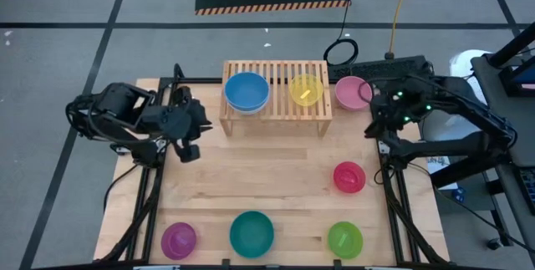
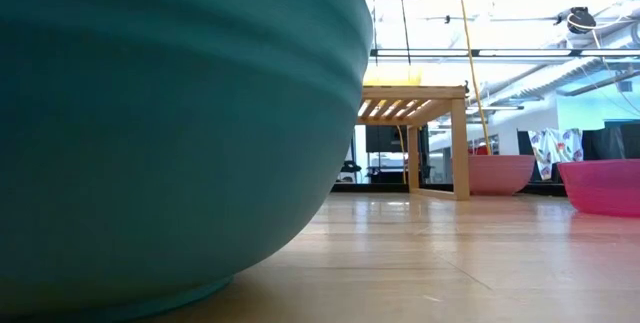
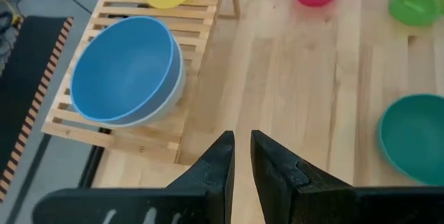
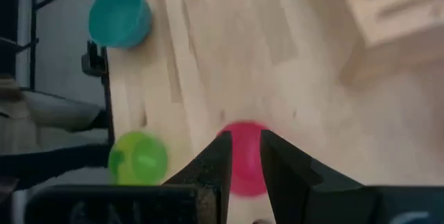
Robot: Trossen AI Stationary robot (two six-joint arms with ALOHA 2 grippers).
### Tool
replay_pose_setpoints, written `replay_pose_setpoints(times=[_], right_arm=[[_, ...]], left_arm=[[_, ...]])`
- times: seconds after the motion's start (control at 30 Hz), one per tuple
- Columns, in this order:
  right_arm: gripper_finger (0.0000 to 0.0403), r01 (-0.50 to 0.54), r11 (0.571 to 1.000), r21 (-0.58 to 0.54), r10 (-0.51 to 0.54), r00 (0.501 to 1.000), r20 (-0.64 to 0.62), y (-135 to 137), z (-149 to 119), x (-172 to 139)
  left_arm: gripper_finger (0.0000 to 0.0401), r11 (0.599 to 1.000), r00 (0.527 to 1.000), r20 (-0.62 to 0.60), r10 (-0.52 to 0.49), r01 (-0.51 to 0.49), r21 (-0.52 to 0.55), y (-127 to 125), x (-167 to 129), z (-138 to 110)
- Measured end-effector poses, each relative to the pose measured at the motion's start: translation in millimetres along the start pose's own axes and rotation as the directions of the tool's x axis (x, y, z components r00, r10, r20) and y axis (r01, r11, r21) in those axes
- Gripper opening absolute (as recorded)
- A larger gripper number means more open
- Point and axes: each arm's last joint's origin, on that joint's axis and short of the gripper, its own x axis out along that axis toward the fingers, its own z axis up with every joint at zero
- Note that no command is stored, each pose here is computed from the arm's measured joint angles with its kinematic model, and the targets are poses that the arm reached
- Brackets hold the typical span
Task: Place and stack bowls onto a shelf
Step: Stack the red bowl on top of the yellow bowl on the shelf
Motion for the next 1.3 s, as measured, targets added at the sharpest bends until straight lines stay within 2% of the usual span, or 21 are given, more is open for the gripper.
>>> replay_pose_setpoints(times=[0.23,0.53,0.67,0.77,0.97,1.2,1.3], right_arm=[[0.0067,0.017,0.993,0.118,0.007,0.981,-0.196,-3.9,4.8,31.6],[0.0067,0.08,0.983,0.166,-0.002,0.905,-0.426,-19.8,-13.4,91.6],[0.0067,0.061,0.989,0.133,0.0,0.907,-0.42,-27.6,-20.9,118.5],[0.0067,0.07,0.985,0.159,0.001,0.913,-0.408,-33.7,-26.0,134.0],[0.0067,0.1,0.98,0.171,-0.011,0.888,-0.459,-47.7,-47.8,161.2],[0.0067,0.107,0.98,0.168,-0.013,0.876,-0.483,-58.5,-66.2,181.0],[0.0067,0.145,0.979,0.143,-0.061,0.879,-0.474,-62.0,-69.1,185.3]], left_arm=[[0.0056,0.999,1.0,0.02,-0.011,0.01,0.04,3.3,-7.9,-3.8],[0.0056,0.999,0.996,0.085,-0.032,0.028,0.043,17.7,-31.5,-16.4],[0.0056,0.998,0.993,0.112,-0.039,0.033,0.053,24.0,-41.0,-22.2],[0.0056,0.998,0.992,0.12,-0.041,0.034,0.056,26.0,-44.0,-24.1],[0.0056,0.997,0.991,0.126,-0.042,0.033,0.074,27.2,-45.8,-25.3],[0.0056,0.996,0.991,0.125,-0.042,0.032,0.084,27.0,-45.5,-25.1],[0.0056,0.996,0.991,0.124,-0.042,0.032,0.084,26.9,-45.4,-25.1]])
